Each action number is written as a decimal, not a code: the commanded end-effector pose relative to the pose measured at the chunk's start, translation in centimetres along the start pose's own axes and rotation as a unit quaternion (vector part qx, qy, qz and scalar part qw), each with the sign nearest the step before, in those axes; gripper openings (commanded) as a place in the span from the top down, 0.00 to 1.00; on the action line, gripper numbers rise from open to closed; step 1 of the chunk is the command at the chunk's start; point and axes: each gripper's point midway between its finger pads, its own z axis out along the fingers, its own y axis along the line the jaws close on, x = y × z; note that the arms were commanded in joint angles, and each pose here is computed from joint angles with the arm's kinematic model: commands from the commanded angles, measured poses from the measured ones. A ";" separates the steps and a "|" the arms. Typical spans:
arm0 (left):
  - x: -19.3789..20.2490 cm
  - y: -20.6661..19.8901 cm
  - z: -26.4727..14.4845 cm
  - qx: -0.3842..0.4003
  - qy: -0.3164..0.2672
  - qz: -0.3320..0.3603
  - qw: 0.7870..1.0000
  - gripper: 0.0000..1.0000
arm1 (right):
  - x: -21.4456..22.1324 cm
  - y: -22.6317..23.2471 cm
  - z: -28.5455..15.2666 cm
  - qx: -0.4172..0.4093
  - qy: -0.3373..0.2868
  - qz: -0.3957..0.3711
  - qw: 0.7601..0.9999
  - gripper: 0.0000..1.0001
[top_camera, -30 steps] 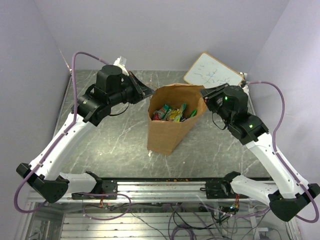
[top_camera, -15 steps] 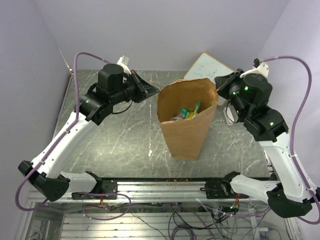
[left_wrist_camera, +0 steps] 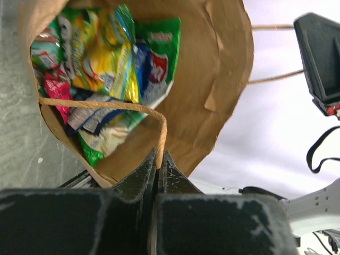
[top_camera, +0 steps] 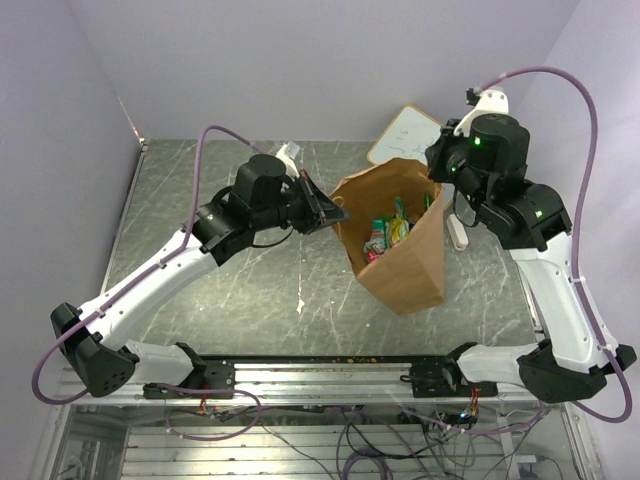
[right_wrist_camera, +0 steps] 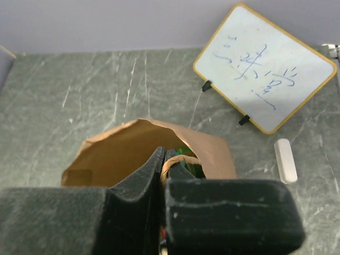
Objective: Take the snacks out of the paper bag
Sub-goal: Adjust the paper bag at the center of the board, then take out the snack from the paper bag.
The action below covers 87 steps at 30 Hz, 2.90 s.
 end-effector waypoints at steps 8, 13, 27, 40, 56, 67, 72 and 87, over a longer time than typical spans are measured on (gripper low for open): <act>3.2 4.1 -4.3 -0.042 -0.003 0.026 0.999 0.75 | 3.8 7.5 -5.1 -0.260 0.036 0.090 0.961 1.00; 2.1 5.5 -10.3 -0.077 -0.063 0.063 0.993 0.44 | 5.6 9.4 -5.6 -0.308 0.064 0.157 0.936 1.00; 1.1 0.8 -12.1 -0.021 -0.066 0.104 0.992 0.21 | 2.7 11.9 -6.3 -0.365 0.059 0.176 0.912 1.00; 6.6 0.8 -1.0 -0.045 -0.028 0.073 0.996 0.37 | 2.6 11.0 -6.5 -0.342 0.052 0.190 0.919 1.00; 2.1 2.8 9.2 -0.154 -0.180 -0.019 0.971 0.38 | 2.7 10.5 -7.9 -0.348 0.044 0.208 0.913 1.00; 2.6 6.5 10.8 -0.240 -0.186 -0.016 0.952 0.41 | 2.1 10.3 -8.1 -0.345 0.037 0.189 0.919 1.00; 3.1 7.6 12.1 -0.239 -0.180 0.013 0.954 0.39 | 1.9 10.3 -8.0 -0.343 0.032 0.187 0.920 1.00; 2.9 6.8 13.6 -0.171 -0.135 0.075 0.973 0.84 | 2.3 8.5 -8.3 -0.303 0.027 0.188 0.934 1.00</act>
